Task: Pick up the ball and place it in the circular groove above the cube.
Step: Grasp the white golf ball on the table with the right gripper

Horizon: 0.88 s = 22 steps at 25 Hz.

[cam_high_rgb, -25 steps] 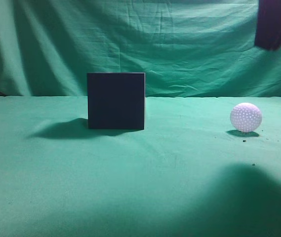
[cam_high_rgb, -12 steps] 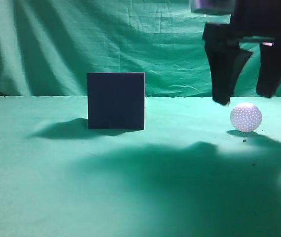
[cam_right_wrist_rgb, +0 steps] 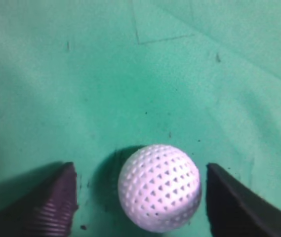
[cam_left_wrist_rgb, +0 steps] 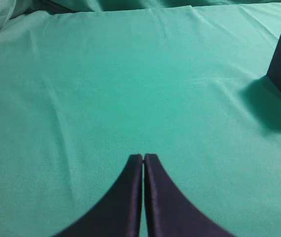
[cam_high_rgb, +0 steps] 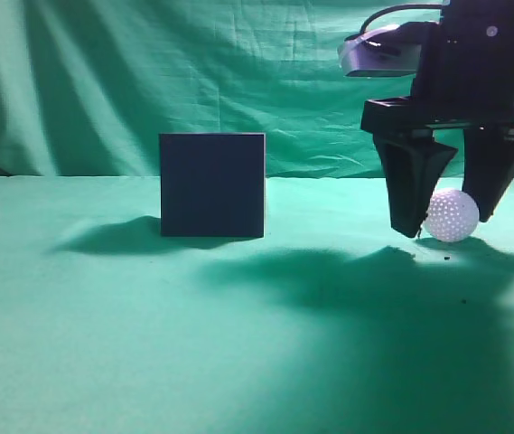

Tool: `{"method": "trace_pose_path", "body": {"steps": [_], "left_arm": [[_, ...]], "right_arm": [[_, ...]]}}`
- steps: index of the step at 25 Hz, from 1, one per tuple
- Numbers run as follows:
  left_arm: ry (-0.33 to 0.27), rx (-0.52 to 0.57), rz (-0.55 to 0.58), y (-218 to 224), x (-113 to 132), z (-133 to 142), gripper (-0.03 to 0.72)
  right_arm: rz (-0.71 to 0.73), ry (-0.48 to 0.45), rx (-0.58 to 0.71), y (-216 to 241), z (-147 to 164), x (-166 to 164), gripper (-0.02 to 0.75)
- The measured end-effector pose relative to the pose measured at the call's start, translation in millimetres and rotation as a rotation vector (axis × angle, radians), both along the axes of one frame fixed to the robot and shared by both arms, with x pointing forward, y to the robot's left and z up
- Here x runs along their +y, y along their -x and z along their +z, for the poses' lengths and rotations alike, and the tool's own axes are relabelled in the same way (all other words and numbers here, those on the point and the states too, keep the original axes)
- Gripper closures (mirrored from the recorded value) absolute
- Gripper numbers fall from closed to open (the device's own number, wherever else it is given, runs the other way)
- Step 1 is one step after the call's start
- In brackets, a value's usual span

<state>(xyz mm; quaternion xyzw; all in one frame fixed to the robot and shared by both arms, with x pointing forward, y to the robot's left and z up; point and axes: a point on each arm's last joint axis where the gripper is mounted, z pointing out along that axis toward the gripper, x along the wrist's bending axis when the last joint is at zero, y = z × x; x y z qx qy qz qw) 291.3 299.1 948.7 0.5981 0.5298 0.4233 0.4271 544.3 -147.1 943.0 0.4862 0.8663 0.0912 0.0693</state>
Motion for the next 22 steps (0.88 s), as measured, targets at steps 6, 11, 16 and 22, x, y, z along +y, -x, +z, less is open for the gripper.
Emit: {"method": "trace_pose_path", "body": {"steps": [6, 11, 16, 22], "left_arm": [[0.0, 0.0, 0.0, 0.0, 0.0, 0.0, 0.688], [0.0, 0.0, 0.0, 0.0, 0.0, 0.0, 0.688], [0.0, 0.0, 0.0, 0.0, 0.0, 0.0, 0.688], [0.0, 0.0, 0.0, 0.0, 0.0, 0.0, 0.688]], "right_arm": [[-0.019, 0.008, -0.005, -0.6, 0.0, -1.1, 0.42], [-0.037, 0.018, 0.006, -6.8, 14.3, 1.9, 0.42], [-0.065, -0.077, -0.025, -28.5, 70.9, 19.8, 0.42], [0.113, -0.231, -0.145, -24.1, 134.0, 75.0, 0.42]]}}
